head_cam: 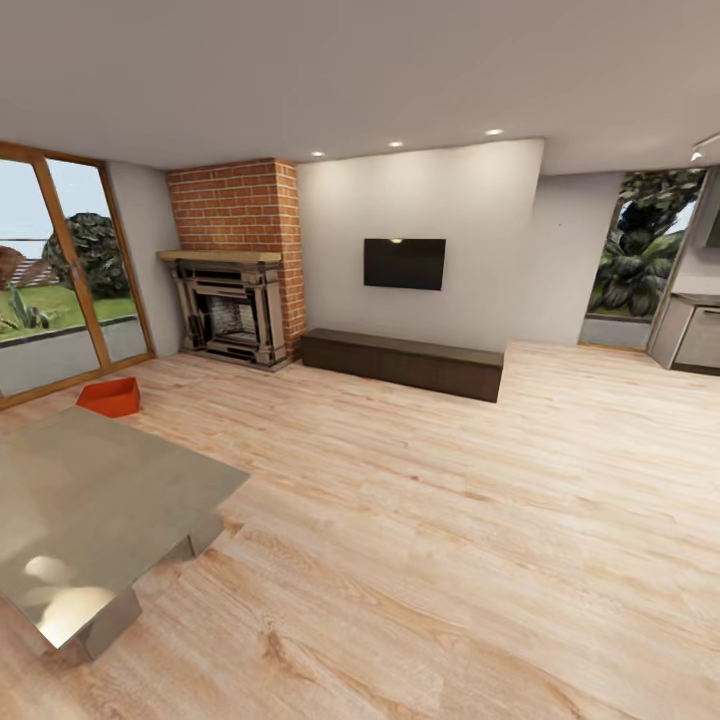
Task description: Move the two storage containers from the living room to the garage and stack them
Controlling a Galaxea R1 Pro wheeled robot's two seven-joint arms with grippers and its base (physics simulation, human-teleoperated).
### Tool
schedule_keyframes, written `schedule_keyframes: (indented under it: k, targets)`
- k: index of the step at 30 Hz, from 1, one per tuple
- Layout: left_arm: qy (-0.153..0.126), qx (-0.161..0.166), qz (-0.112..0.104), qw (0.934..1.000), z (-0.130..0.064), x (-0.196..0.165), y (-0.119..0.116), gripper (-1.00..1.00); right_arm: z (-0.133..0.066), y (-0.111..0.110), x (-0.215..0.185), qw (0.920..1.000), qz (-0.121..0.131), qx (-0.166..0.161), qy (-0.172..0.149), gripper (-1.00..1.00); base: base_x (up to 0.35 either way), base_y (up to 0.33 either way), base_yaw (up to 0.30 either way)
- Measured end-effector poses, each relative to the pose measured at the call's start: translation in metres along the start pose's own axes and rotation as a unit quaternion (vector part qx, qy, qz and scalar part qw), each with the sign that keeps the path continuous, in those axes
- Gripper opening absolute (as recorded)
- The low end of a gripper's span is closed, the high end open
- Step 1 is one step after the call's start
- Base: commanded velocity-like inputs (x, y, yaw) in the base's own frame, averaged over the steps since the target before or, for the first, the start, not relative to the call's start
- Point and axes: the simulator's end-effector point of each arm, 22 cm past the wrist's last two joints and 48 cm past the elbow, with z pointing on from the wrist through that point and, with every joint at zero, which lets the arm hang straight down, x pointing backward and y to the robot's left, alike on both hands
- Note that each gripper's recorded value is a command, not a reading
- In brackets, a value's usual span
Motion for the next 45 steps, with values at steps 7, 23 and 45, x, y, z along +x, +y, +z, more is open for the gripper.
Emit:
schedule_keyframes:
  k: [7,23,45]
  targets:
    - [0.000,0.000,0.000,1.0000,0.0000,0.0001,0.0000,1.00,0.0001,0.0000,-0.0005,1.0000,0.000,0.000,0.000,1.00,0.323,-0.108,0.000]
    - [0.000,0.000,0.000,1.0000,0.0000,0.0000,0.0000,1.00,0.0001,0.0002,-0.0002,1.0000,0.000,0.000,0.000,1.00,0.323,-0.105,0.000]
    - [0.000,0.000,0.000,1.0000,0.0000,0.0002,0.0000,1.00,0.0001,0.0004,-0.0002,1.0000,0.000,0.000,0.000,1.00,0.323,-0.096,0.000]
